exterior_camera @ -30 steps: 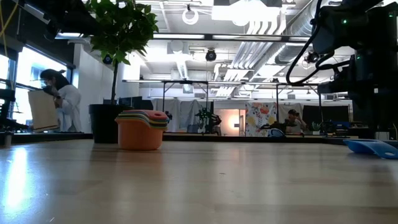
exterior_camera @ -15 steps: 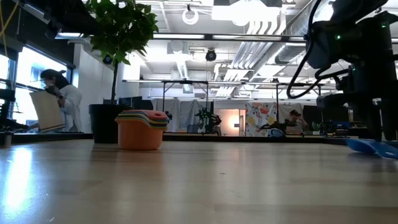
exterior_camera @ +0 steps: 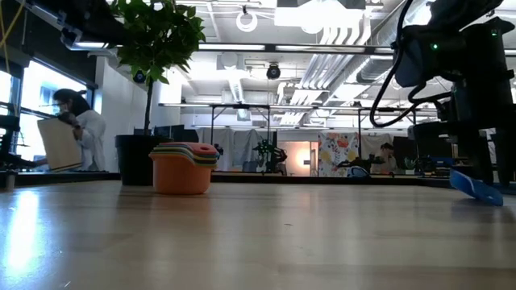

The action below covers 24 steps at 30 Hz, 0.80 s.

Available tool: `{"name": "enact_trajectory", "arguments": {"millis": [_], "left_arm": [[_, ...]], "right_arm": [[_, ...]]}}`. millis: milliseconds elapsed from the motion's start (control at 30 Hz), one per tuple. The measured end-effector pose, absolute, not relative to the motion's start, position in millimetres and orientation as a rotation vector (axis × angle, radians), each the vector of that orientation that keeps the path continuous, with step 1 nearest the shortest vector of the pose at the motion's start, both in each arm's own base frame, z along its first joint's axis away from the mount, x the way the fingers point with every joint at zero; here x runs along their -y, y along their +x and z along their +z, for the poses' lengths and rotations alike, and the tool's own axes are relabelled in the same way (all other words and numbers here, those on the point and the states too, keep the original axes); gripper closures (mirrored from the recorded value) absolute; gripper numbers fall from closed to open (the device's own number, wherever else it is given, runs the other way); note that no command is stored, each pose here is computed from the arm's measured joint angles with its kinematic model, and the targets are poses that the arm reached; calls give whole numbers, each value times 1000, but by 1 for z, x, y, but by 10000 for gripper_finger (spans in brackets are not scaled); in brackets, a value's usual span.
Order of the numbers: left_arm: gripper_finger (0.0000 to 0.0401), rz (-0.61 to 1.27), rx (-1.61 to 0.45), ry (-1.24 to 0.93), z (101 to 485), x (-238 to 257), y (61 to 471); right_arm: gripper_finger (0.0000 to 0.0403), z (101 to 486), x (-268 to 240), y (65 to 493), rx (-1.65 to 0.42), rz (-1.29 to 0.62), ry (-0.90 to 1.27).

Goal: Nest measuring cups in basket
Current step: Stack the blue measuring cup on the pink measuring cup

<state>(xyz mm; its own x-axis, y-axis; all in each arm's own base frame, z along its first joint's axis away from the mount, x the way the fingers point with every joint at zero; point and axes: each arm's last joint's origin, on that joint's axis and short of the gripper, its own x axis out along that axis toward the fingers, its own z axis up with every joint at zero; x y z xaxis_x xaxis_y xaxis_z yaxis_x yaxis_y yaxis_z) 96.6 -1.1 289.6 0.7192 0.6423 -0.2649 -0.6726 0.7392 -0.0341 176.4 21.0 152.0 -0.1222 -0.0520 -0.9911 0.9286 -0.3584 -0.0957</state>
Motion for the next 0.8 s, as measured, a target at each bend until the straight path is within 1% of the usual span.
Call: {"name": "enact_trajectory", "arguments": {"millis": [267,400,567,800], "left_arm": [[343,788,-242,-65,290,0,95],[343,812,-238,-49,291,-1,95],[343,826,-237,-36,291,-1,95],[343,827,-236,-39,291,-1,95]], "right_arm": [[348,162,-22,186,-992,-1557,1385],[348,162,-21,185,-990,-1570,1377],[348,162,-20,184,-941,-1609,1365],[348,151,-19,178,-937,-1628,1359]]}}
